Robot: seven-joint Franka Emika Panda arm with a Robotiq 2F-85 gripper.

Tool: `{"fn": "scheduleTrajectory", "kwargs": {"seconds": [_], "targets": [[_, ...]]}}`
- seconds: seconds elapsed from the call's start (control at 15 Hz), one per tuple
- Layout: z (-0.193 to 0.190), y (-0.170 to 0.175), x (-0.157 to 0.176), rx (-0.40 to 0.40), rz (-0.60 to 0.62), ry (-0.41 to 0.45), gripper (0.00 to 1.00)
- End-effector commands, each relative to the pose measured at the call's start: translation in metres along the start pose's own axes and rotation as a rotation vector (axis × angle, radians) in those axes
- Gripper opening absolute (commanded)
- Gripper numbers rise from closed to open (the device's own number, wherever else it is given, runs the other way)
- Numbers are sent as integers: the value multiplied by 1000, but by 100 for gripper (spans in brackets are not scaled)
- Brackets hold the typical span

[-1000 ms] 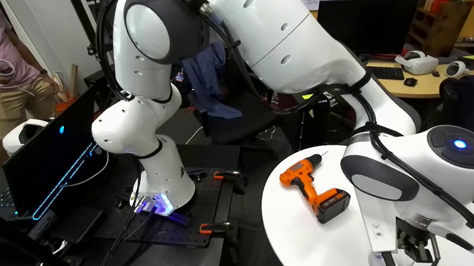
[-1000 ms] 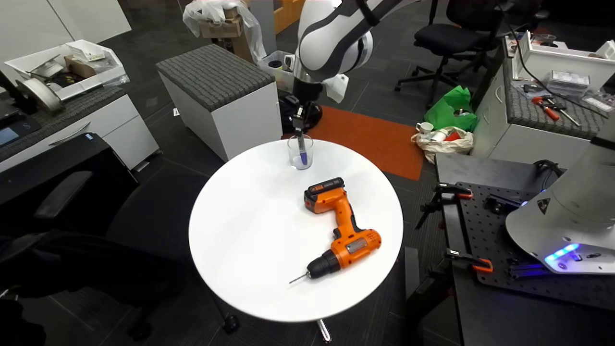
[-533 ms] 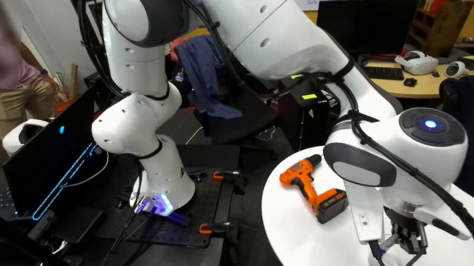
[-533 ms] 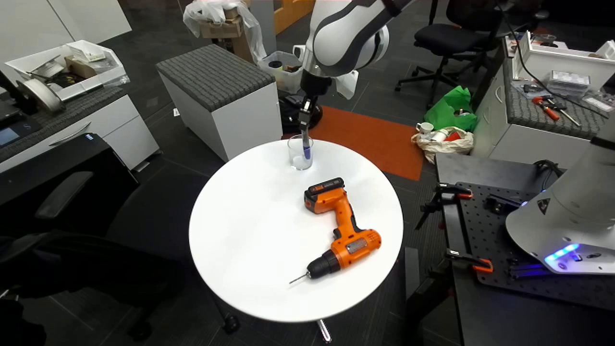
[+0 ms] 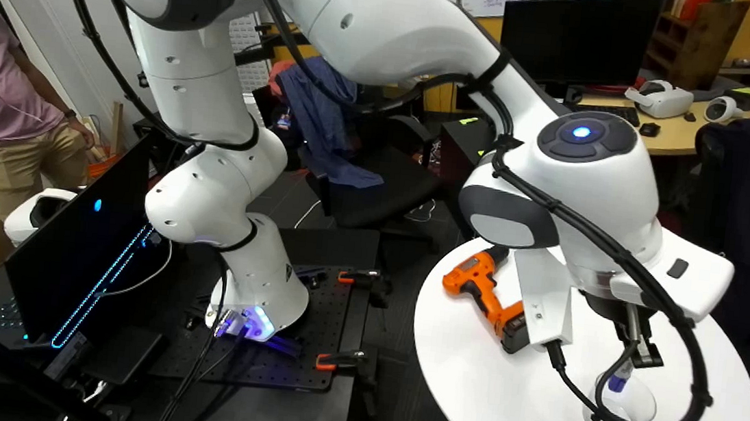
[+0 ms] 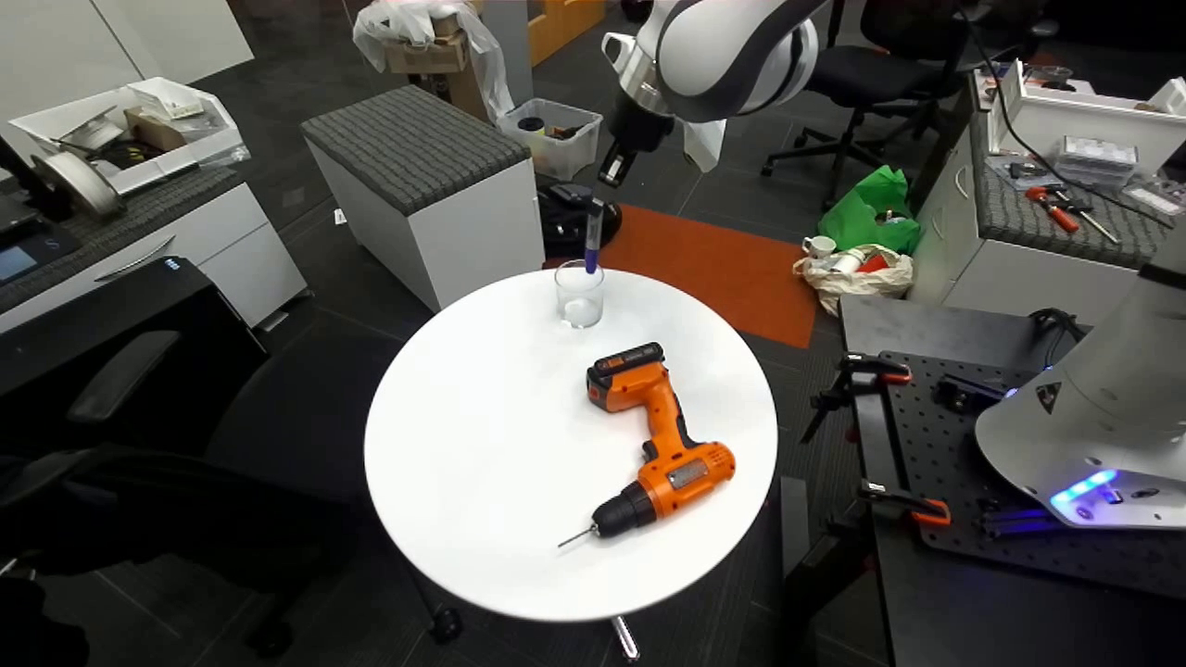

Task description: Remove the marker from the glass cup

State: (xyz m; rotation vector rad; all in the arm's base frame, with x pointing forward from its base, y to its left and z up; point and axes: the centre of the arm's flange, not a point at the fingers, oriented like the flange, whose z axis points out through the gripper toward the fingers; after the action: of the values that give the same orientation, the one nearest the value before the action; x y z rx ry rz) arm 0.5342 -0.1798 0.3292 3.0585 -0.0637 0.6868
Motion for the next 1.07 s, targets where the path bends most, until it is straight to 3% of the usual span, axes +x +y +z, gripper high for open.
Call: {"fn": "scheduleTrajectory", "kwargs": {"seconds": [0.0, 0.4, 1.0], "targets": [[-37, -17, -19, -20, -36, 102, 4], [-51, -59, -8, -85, -136, 192, 4], [-33, -120, 4, -100, -332, 176, 4]]}}
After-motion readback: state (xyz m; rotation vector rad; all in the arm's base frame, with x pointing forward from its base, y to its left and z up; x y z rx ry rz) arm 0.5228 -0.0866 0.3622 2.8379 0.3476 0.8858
